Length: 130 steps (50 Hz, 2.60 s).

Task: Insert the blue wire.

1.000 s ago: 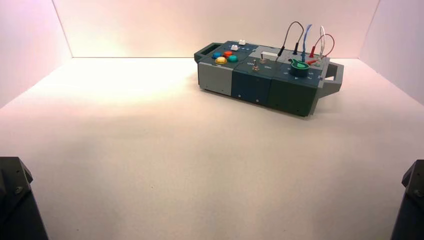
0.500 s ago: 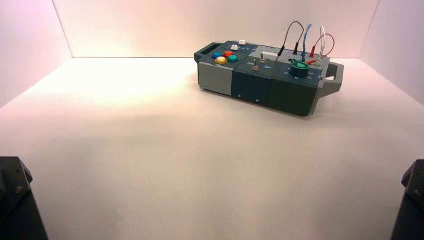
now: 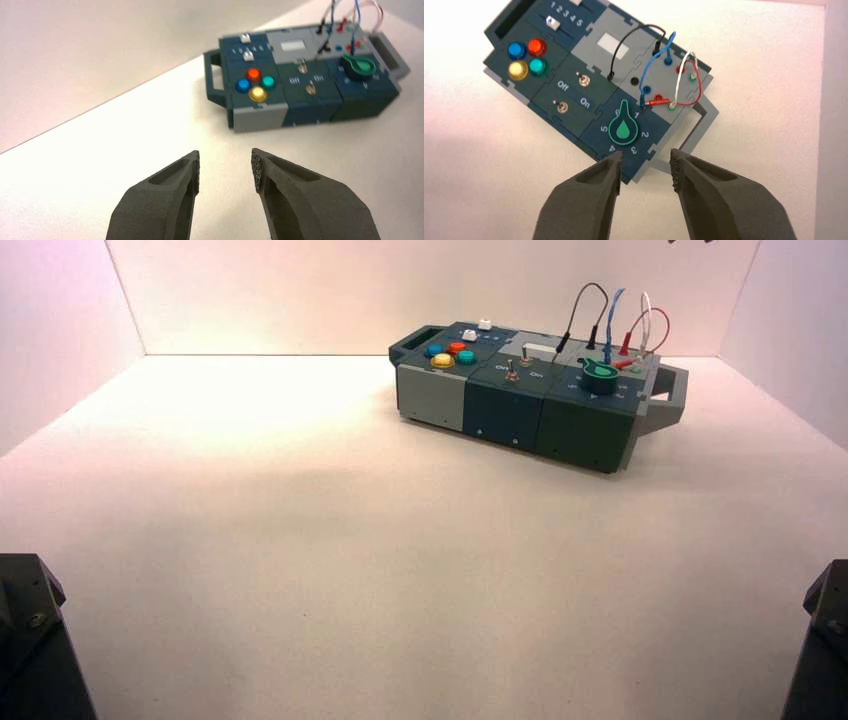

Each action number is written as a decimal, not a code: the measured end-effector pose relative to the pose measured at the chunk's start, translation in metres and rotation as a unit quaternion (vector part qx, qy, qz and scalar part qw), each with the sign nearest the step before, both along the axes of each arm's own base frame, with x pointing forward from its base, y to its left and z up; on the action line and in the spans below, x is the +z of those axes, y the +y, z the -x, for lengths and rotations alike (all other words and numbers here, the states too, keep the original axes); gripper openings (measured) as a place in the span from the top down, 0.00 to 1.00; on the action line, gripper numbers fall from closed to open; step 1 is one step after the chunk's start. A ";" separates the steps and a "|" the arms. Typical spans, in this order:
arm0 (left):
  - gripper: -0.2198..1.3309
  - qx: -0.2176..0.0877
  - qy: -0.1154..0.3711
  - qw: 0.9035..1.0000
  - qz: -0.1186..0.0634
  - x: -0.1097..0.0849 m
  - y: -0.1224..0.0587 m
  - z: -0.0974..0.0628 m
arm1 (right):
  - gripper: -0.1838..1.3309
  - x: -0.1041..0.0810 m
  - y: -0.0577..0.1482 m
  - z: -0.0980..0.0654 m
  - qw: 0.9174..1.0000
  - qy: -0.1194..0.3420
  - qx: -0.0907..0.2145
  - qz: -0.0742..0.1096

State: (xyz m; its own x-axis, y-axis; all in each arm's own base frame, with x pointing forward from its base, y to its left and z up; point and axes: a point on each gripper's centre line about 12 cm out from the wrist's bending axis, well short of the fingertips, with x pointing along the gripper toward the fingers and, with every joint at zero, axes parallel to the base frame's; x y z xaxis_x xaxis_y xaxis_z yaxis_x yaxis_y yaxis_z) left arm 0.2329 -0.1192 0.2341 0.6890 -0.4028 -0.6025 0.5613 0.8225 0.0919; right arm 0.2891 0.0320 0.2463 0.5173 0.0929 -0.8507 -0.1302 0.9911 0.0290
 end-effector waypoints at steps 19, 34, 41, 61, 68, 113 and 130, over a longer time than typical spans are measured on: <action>0.17 -0.042 0.020 0.999 -0.013 0.000 -0.019 0.004 | 0.21 -0.013 0.002 -0.020 0.999 0.043 0.012 0.010; 0.17 -0.075 0.024 0.997 -0.008 -0.004 -0.038 0.013 | 0.21 -0.027 0.005 -0.036 0.996 0.084 0.019 0.014; 0.17 -0.085 0.024 0.996 -0.007 -0.004 -0.044 0.015 | 0.21 -0.038 0.006 -0.045 0.994 0.103 0.028 0.020; 0.17 -0.091 0.026 0.995 -0.008 -0.006 -0.047 0.017 | 0.21 -0.068 0.008 -0.066 0.988 0.148 0.030 0.023; 0.17 -0.092 0.024 0.995 -0.009 -0.005 -0.047 0.017 | 0.21 -0.077 0.010 -0.075 0.987 0.157 0.030 0.024; 0.17 -0.092 0.024 0.995 -0.009 -0.006 -0.047 0.016 | 0.21 -0.110 0.012 -0.108 0.982 0.185 0.030 0.025; 0.17 -0.094 0.016 0.995 -0.006 -0.005 -0.049 0.017 | 0.38 -0.120 0.013 -0.117 0.981 0.191 0.029 0.026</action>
State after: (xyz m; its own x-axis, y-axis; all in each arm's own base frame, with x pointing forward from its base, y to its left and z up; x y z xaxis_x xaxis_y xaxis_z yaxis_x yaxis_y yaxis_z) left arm 0.2163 -0.1683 0.2295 0.5823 -0.5164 -0.6278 0.7086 0.7010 0.0806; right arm 0.4064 0.0445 0.1258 0.1559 0.0635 -0.9857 -0.1766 0.9836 0.0355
